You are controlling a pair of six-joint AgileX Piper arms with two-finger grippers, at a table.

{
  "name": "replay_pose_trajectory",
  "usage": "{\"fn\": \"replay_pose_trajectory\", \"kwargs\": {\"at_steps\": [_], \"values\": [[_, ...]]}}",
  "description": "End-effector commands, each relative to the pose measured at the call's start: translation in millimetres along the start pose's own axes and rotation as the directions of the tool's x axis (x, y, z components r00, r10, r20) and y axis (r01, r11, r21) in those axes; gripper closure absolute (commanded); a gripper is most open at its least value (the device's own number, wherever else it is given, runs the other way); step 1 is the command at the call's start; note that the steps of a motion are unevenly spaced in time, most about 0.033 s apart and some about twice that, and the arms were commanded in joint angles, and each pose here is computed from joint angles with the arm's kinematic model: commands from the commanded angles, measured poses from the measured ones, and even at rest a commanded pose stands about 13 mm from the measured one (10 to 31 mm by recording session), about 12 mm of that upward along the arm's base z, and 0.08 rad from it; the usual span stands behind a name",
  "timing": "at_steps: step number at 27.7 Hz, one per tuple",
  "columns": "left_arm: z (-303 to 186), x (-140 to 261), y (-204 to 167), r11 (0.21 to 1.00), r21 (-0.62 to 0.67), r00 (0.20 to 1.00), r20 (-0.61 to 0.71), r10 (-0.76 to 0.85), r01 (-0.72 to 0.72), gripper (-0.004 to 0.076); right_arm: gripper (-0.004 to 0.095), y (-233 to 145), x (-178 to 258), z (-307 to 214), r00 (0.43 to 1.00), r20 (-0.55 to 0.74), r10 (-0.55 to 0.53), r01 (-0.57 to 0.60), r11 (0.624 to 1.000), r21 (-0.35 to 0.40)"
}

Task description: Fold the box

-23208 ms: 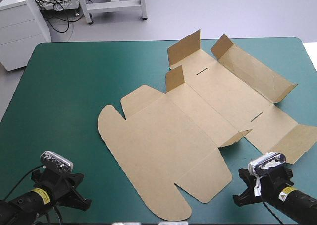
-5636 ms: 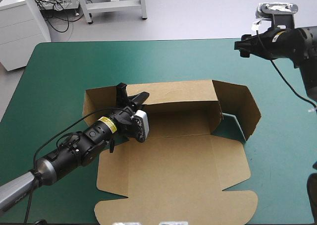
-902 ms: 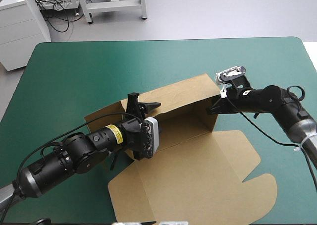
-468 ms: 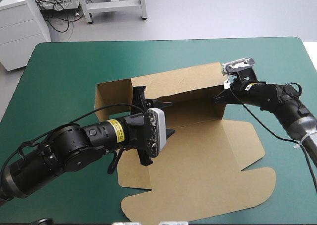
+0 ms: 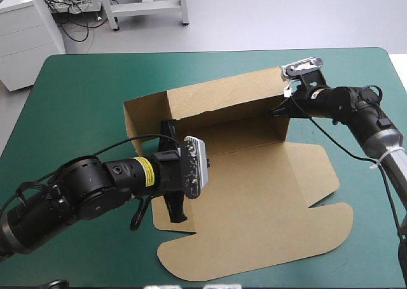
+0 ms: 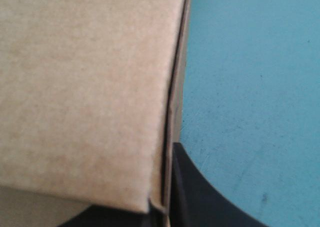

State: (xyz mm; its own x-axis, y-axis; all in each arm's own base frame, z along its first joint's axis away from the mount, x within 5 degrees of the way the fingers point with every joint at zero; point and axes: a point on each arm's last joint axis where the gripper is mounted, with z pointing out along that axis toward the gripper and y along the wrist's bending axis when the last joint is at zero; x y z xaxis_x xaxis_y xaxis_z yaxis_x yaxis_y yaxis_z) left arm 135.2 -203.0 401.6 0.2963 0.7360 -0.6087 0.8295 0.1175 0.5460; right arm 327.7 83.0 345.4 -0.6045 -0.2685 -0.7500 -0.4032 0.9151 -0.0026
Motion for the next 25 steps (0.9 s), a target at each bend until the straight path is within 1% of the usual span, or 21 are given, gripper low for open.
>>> {"fn": "replay_pose_trajectory", "kwargs": {"at_steps": [1,4,8,13,15,17,19,21,22,23,24,25], "values": [[-18,-7,6,0.997,-0.020,0.997,0.032,-0.071,0.072,0.0734,0.0926,-1,-18,-23,0.994,0.109,-0.002,0.000,1.000,0.019],[-21,-8,7,0.993,-0.010,0.993,0.018,-0.118,0.119,0.0734,0.0926,0,-17,-23,0.995,0.101,-0.003,0.001,1.000,0.018],[-30,-9,17,0.981,-0.044,0.982,0.041,-0.185,0.187,0.0734,0.0926,0,-16,-23,0.996,0.091,-0.003,0.002,1.000,0.015],[-40,14,50,0.935,-0.179,0.951,0.006,-0.309,0.306,0.0734,0.0926,1,-14,-22,0.998,0.068,-0.005,0.004,1.000,0.008],[-46,30,65,0.893,-0.245,0.920,-0.012,-0.393,0.378,0.0731,0.0926,1,-13,-22,0.999,0.050,-0.010,0.010,1.000,0.007],[-54,48,79,0.833,-0.298,0.871,-0.013,-0.491,0.465,0.0731,0.0926,1,-10,-22,0.999,0.024,-0.022,0.022,1.000,0.009],[-65,67,92,0.770,-0.359,0.826,0.005,-0.564,0.528,0.0731,0.0926,1,-7,-22,1.000,-0.007,-0.026,0.026,1.000,0.001],[-75,81,100,0.709,-0.393,0.780,0.035,-0.624,0.585,0.0731,0.0926,2,-4,-23,0.999,-0.050,-0.015,0.014,1.000,-0.014],[-86,98,109,0.636,-0.441,0.730,0.066,-0.681,0.633,0.0731,0.0926,4,-3,-26,0.996,-0.092,0.015,-0.018,1.000,-0.026],[-90,104,111,0.604,-0.455,0.705,0.081,-0.704,0.655,0.0731,0.0926,4,-3,-27,0.995,-0.100,0.021,-0.024,0.999,-0.029],[-101,117,116,0.529,-0.489,0.653,0.117,-0.748,0.694,0.0731,0.0926,5,-4,-30,0.992,-0.123,0.036,-0.041,0.999,-0.036],[-105,123,118,0.496,-0.505,0.631,0.131,-0.764,0.706,0.0731,0.0926,5,-5,-30,0.990,-0.133,0.046,-0.052,0.998,-0.038]]}}
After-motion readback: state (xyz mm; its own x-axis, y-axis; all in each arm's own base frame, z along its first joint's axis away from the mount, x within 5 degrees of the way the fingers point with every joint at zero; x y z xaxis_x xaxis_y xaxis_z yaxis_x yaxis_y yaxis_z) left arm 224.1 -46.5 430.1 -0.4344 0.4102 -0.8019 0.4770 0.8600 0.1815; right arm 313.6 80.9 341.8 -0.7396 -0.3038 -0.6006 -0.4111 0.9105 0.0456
